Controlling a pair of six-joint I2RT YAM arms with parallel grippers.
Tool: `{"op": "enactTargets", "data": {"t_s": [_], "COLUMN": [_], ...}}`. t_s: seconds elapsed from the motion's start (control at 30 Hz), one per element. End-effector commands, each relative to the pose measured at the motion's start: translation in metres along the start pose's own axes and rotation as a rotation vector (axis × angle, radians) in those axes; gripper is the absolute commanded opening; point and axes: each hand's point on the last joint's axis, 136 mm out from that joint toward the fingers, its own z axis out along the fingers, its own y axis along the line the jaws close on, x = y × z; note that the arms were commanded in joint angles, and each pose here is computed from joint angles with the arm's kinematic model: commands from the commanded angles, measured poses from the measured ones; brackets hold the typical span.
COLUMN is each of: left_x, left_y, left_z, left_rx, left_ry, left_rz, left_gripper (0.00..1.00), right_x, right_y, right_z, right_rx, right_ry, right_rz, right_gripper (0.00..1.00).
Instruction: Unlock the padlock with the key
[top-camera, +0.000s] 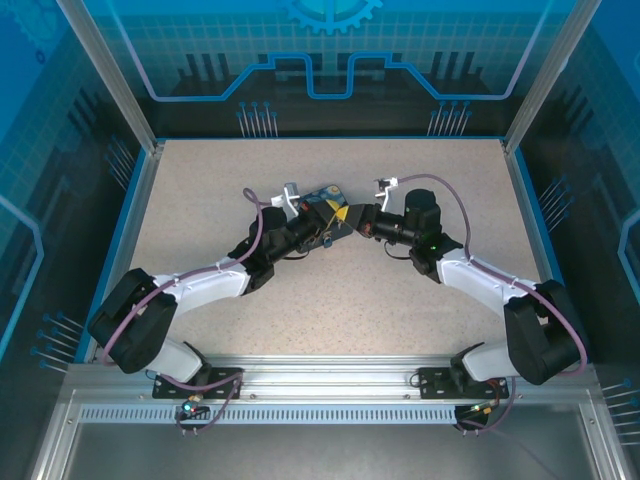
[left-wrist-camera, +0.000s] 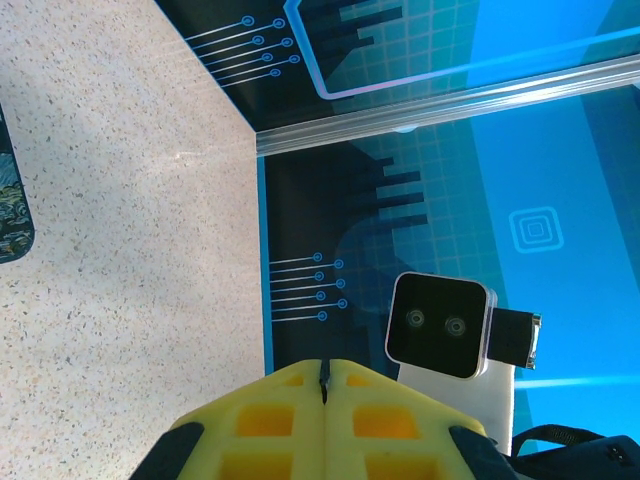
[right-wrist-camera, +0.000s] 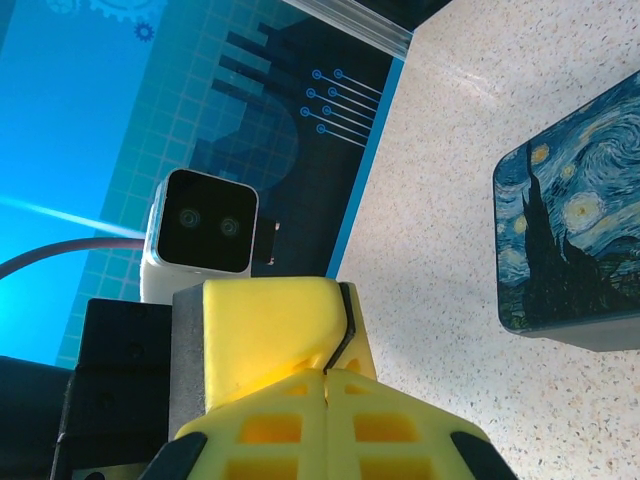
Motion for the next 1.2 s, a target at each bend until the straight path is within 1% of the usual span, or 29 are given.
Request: {"op": "enactTargets", "data": {"t_s": [0.0, 0.07, 0.17, 0.23, 0.3, 0.47, 0.5, 0.57, 0.67, 0.87, 1.03, 1.17], "left_x": [0.000, 0.002, 0.002, 0.002, 0.001, -0.002, -0.002, -0.003, -0.001, 0.014, 0.017, 0.018], "left_y": [-0.006, -0.005, -0.003, -0.001, 0.004, 0.019, 0.020, 0.022, 0.023, 0.025, 0.032, 0.035], "left_z": [0.006, 0.007, 0.005, 0.001, -0.005, -0.029, -0.033, -0.039, -0.045, -0.043, -0.041, -0.037], "left_rx": [-0.005, -0.022, -0.069, -0.109, -0.166, -0.344, -0.365, -0.392, -0.426, -0.459, -0.485, -0.487], "left_ry": [-0.001, 0.010, 0.028, 0.043, 0.061, 0.122, 0.132, 0.156, 0.186, 0.265, 0.274, 0.271], "left_rz": [0.025, 0.027, 0.027, 0.021, 0.010, -0.022, -0.033, -0.062, -0.109, -0.211, -0.250, -0.269], "left_gripper": [0.00, 0.02, 0.44, 0.62, 0.69, 0.76, 0.77, 0.78, 0.78, 0.79, 0.78, 0.77], "right_x": [0.010, 0.011, 0.010, 0.009, 0.010, 0.014, 0.011, 0.013, 0.015, 0.018, 0.025, 0.030], "right_y": [0.015, 0.013, 0.007, 0.004, -0.001, -0.018, -0.014, -0.018, -0.021, -0.013, 0.001, 0.008], "right_z": [0.000, -0.002, -0.006, -0.011, -0.015, -0.028, -0.028, -0.029, -0.028, -0.017, -0.006, 0.001], "right_rx": [-0.047, -0.026, 0.035, 0.089, 0.157, 0.352, 0.372, 0.444, 0.509, 0.538, 0.514, 0.503], "right_ry": [0.040, 0.042, 0.043, 0.044, 0.058, 0.076, 0.066, 0.066, 0.057, 0.037, 0.043, 0.055], "right_rz": [-0.047, -0.061, -0.111, -0.168, -0.236, -0.436, -0.482, -0.578, -0.680, -0.848, -0.961, -1.012], "right_gripper": [0.00, 0.00, 0.00, 0.00, 0.00, 0.00, 0.00, 0.00, 0.00, 0.00, 0.00, 0.00]}}
